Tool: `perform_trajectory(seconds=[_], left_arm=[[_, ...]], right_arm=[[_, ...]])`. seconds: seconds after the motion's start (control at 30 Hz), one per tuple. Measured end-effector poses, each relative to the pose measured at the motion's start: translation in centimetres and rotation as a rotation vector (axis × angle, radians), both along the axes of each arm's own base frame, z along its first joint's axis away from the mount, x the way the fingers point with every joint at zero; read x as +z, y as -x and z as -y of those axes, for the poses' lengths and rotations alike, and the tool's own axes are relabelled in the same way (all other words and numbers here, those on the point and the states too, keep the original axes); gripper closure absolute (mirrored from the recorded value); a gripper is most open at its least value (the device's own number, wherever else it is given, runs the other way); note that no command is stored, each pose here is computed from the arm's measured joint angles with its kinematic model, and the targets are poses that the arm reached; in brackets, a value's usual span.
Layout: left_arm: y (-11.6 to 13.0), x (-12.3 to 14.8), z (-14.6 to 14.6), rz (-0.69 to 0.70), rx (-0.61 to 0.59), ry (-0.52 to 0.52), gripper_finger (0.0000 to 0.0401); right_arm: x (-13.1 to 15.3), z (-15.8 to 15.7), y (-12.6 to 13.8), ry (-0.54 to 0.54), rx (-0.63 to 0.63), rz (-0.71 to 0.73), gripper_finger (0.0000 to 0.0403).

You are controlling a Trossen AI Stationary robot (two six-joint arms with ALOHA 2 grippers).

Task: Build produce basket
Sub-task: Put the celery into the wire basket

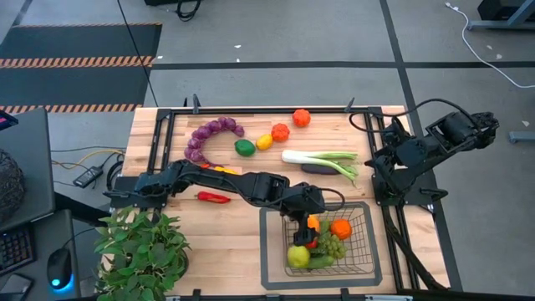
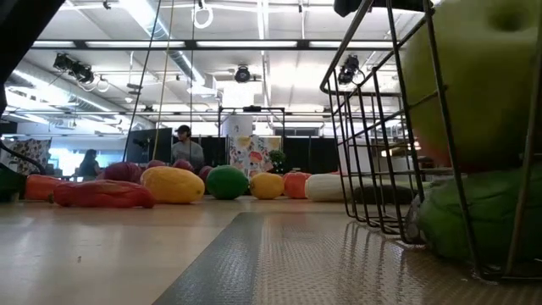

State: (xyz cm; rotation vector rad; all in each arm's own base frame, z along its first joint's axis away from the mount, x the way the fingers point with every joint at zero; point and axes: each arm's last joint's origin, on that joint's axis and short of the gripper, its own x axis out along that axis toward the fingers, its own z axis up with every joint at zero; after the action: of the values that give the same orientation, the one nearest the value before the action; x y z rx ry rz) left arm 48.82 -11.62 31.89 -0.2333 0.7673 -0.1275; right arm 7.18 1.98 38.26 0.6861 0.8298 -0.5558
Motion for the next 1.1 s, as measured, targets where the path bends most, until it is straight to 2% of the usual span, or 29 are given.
perform_trajectory(seconds=[0.17,0.33,0.5,0.7,0.83,0.93,1.1], left_arm=[[-0.1,-0.1,-0.8,-0.024,0.064,0.048,0.0007],[1.1,0.7,-2.2,-0.111,0.082,0.055,0.0007],[2.3,2.1,-4.5,-0.160,0.169,0.093,0.0007],[4.7,7.5,-5.6,0.048,0.187,0.001,0.0007],[6.6,11.2,-5.9,0.217,0.240,-0.086,0.0008],[8.0,13.5,-6.1,0.307,0.263,-0.124,0.0010],[9.3,15.6,-6.3,0.409,0.257,-0.123,0.0019]], right_arm=[[0.0,-0.3,-0.9,0.011,-0.023,0.011,0.0121],[-0.4,-1.2,-2.7,0.069,0.053,-0.052,0.0121],[-1.0,-1.7,-4.2,0.102,0.065,-0.110,0.0121],[-1.3,-1.7,-5.7,0.099,0.047,-0.129,0.0121],[-1.0,-1.4,-6.5,0.066,0.046,-0.073,0.0121],[-0.3,-1.3,-7.2,0.035,0.087,0.032,0.0121],[1.8,-1.3,-8.7,-0.005,0.225,0.308,0.0121]])
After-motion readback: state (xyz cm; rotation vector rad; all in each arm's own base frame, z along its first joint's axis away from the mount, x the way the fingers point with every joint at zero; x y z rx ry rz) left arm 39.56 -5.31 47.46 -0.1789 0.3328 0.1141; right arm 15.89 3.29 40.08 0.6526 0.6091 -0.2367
